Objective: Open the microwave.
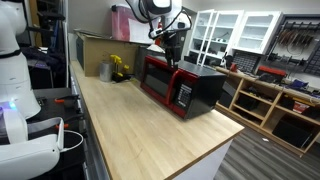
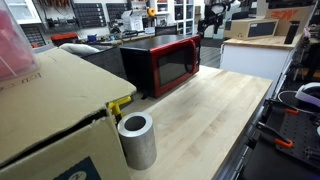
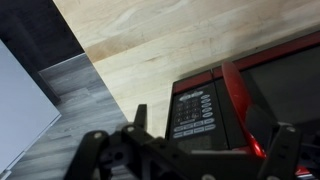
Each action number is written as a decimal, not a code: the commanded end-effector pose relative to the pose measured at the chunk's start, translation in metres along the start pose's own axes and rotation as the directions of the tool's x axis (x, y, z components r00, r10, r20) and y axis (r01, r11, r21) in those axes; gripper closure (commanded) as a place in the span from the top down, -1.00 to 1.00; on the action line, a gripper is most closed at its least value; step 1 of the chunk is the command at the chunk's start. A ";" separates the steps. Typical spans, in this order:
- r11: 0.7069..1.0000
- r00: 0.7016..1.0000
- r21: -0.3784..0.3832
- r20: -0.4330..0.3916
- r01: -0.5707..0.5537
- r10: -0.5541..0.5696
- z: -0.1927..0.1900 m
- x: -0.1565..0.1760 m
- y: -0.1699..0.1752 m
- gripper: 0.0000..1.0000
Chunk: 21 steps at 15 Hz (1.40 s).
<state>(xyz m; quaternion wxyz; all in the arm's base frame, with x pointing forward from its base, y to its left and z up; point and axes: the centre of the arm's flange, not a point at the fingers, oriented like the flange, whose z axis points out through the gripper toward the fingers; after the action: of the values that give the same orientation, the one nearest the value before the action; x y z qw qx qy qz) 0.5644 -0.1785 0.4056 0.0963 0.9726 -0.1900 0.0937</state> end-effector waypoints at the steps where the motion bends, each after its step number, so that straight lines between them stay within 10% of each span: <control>1: 1.000 1.000 -0.014 -0.006 -0.025 0.025 -0.004 0.004 0.008 1.00; 11: 0.977 0.993 0.192 0.056 0.089 -0.102 0.002 -0.021 -0.005 1.00; 21: 0.946 0.947 -0.013 0.013 0.323 -0.322 0.012 0.013 -0.056 1.00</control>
<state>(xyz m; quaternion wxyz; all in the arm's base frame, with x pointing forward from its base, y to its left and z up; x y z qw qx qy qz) 0.5739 -0.1331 0.3886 0.0833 0.9930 -0.0475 0.0686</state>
